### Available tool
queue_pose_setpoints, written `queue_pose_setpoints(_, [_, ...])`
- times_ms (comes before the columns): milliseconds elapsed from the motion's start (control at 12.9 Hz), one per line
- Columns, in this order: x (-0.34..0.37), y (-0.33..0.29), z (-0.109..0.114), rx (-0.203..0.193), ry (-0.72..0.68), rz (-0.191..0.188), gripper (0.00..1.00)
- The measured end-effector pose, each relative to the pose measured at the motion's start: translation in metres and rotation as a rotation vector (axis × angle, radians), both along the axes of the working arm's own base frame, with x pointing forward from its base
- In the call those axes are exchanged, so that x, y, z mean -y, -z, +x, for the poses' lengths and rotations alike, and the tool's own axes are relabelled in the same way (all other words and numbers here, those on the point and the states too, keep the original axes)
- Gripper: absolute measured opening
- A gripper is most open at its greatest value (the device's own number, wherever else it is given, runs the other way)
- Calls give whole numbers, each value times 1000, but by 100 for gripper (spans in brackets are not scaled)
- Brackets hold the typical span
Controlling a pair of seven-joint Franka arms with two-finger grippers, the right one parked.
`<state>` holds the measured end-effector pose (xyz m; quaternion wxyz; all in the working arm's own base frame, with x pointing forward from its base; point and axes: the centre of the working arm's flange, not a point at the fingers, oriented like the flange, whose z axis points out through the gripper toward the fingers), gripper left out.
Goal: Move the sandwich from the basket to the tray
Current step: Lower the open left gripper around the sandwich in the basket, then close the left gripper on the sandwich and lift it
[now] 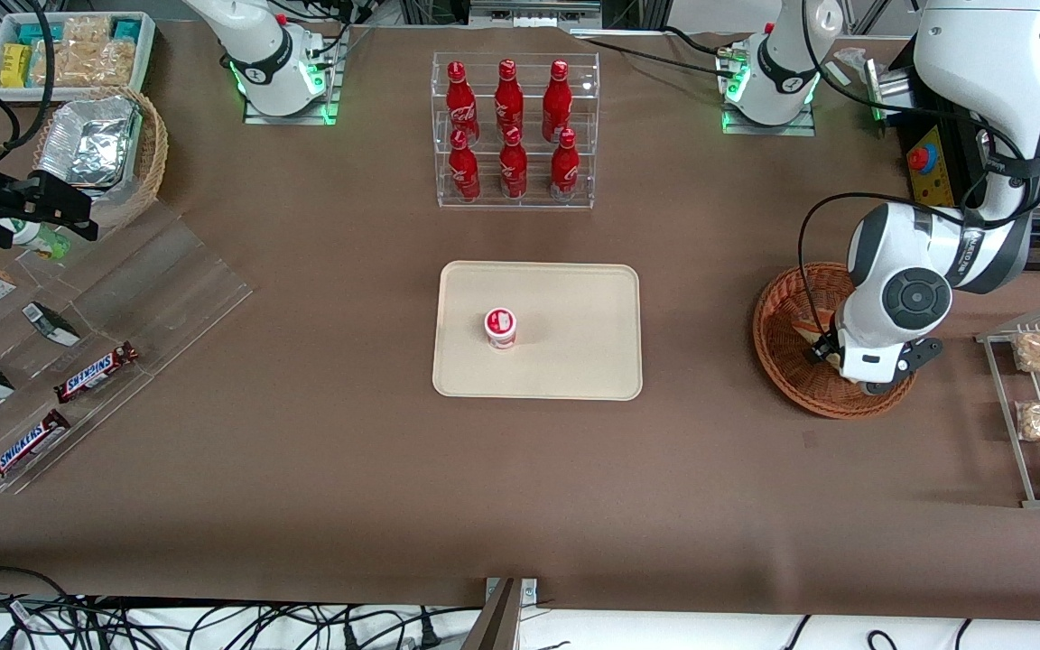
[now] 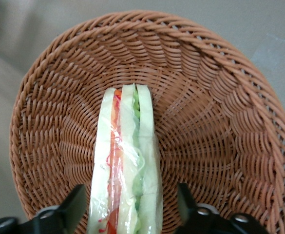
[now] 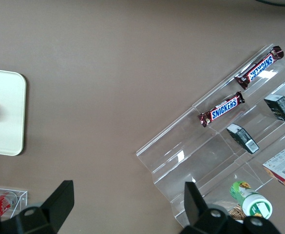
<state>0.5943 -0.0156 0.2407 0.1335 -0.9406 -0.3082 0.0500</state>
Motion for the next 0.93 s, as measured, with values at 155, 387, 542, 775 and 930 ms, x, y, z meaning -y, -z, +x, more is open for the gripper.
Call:
queue_pose_setpoints(155, [0, 1, -1, -2, 0, 0, 50])
queue_pose_setpoints(387, [0, 0, -1, 0, 0, 0, 31])
queue_pose_setpoints(542, [1, -3, 0, 6, 5, 0, 29])
queue_pose_setpoints(775, [1, -28, 10, -18, 79, 1, 29])
queue_pose_setpoints(930, [3, -61, 22, -46, 140, 1, 30])
